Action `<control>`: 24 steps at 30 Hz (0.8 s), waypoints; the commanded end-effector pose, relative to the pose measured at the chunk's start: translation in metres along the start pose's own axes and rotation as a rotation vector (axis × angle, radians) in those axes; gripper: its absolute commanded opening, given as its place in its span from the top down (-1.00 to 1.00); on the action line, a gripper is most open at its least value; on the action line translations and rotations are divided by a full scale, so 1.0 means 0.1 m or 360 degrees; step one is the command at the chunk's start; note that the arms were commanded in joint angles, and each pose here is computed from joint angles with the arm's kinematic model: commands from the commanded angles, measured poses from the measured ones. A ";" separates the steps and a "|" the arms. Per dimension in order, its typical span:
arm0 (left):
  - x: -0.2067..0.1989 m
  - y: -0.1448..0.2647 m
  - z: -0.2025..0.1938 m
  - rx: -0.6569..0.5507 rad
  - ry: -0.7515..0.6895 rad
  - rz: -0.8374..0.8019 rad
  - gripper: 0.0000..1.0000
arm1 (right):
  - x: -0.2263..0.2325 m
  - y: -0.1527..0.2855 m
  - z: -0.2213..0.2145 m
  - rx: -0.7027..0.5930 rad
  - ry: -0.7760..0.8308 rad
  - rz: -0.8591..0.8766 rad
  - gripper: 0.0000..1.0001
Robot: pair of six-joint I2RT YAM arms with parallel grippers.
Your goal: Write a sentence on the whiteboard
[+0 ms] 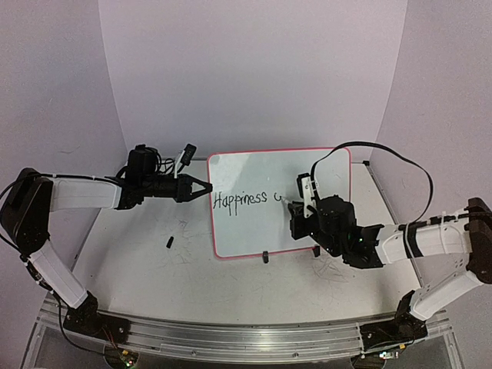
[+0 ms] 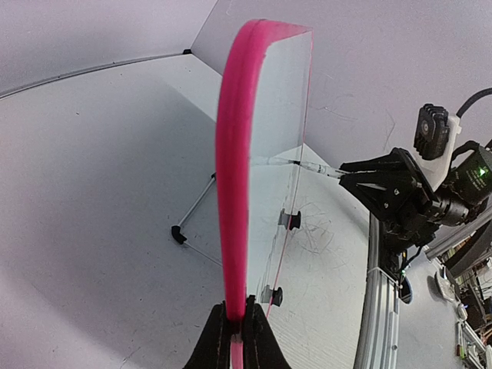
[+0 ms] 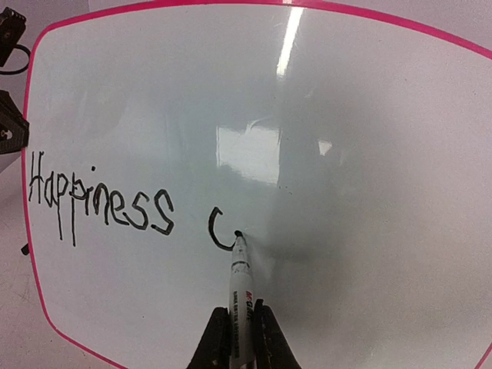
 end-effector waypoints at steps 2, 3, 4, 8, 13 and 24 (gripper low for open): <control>-0.16 0.00 0.09 0.0004 -0.0067 -0.0105 1.00 | 0.00 -0.07 0.16 -0.0080 -0.0032 -0.0040 1.00; -0.16 0.00 0.09 0.0005 -0.0067 -0.0107 1.00 | 0.00 -0.07 0.16 -0.0081 -0.0032 -0.0037 1.00; -0.16 0.00 0.09 0.0006 -0.0066 -0.0108 1.00 | 0.01 -0.08 0.17 -0.0083 -0.0032 -0.0035 1.00; -0.16 -0.01 0.09 0.0009 -0.0066 -0.0116 1.00 | 0.02 -0.09 0.19 -0.0089 -0.0032 -0.0032 1.00; -0.16 -0.01 0.09 0.0011 -0.0066 -0.0116 1.00 | 0.04 -0.11 0.18 -0.0083 -0.0026 -0.0016 1.00; -0.16 -0.01 0.09 0.0009 -0.0070 -0.0112 1.00 | 0.09 -0.12 0.12 -0.0035 -0.0001 0.0055 1.00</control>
Point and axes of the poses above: each gripper's point midway between its finger pads, its own y axis back along the fingers, its own x axis along the line the jaws close on, z = x × y, the point moved 7 cm from there along y, back along the fingers, and after that the axes turned 3 degrees about y, right-handed, at the moved point
